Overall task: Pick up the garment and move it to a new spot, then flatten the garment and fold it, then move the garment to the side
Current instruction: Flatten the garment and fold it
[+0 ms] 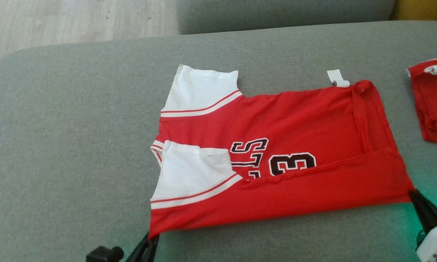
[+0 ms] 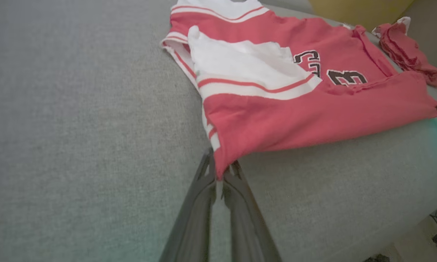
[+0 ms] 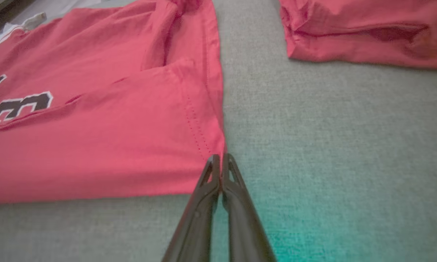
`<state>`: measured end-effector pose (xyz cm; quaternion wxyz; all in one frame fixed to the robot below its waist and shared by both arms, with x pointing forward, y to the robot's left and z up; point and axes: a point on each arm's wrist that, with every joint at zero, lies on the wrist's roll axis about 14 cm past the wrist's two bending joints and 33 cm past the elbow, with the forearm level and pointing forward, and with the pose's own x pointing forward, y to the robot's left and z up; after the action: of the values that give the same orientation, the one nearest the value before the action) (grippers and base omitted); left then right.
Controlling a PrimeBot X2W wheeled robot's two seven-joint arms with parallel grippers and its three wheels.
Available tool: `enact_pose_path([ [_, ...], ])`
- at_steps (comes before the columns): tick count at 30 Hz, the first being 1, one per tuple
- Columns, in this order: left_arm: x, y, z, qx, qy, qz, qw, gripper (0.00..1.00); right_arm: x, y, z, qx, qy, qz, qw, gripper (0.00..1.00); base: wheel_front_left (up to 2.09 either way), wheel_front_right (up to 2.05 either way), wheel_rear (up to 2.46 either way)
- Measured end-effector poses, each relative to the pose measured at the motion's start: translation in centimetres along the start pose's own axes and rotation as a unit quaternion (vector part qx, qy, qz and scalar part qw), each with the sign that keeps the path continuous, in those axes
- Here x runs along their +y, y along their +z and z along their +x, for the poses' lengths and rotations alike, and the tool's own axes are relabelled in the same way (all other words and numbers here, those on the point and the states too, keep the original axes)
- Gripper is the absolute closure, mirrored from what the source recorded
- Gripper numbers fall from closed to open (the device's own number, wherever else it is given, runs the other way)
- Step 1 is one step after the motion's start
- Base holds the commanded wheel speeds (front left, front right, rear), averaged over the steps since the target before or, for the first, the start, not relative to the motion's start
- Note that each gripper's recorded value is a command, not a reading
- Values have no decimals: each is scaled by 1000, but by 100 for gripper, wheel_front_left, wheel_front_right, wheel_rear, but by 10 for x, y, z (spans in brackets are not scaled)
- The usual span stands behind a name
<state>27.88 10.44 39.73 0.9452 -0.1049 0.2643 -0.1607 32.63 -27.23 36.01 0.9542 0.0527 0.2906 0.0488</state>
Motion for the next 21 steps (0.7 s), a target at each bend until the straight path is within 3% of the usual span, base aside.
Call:
enact_pose_path([
  [1,-1,-5,-1,11,-2,-4,1000,100,2,-3,-3,7,5,-7,1000,0,0,0,0],
  [2,-2,-8,-2,18,-3,-4,1000,100,4,-3,-5,8,10,-11,1000,0,0,0,0],
  [3,-3,-11,-1,25,-4,-4,1000,58,4,-3,-6,5,9,-12,1000,0,0,0,0],
  [4,-3,-13,-1,31,-6,-2,999,58,2,0,-7,1,6,-13,1000,0,0,0,0],
  [5,-3,-13,0,33,-5,-2,999,0,-2,5,-6,-7,0,-14,1000,0,0,0,0],
  [10,-3,24,28,4,-32,39,999,0,-14,36,1,-65,-27,-25,997,0,0,0,0],
  [15,-8,151,91,-81,-96,162,979,0,5,60,21,-97,-12,-46,994,0,0,0,0],
  [17,-4,179,116,-52,-108,213,970,0,16,70,30,-103,0,-55,993,0,0,0,0],
  [21,10,209,173,45,-95,239,965,0,30,86,38,-115,9,-65,991,0,0,0,0],
])
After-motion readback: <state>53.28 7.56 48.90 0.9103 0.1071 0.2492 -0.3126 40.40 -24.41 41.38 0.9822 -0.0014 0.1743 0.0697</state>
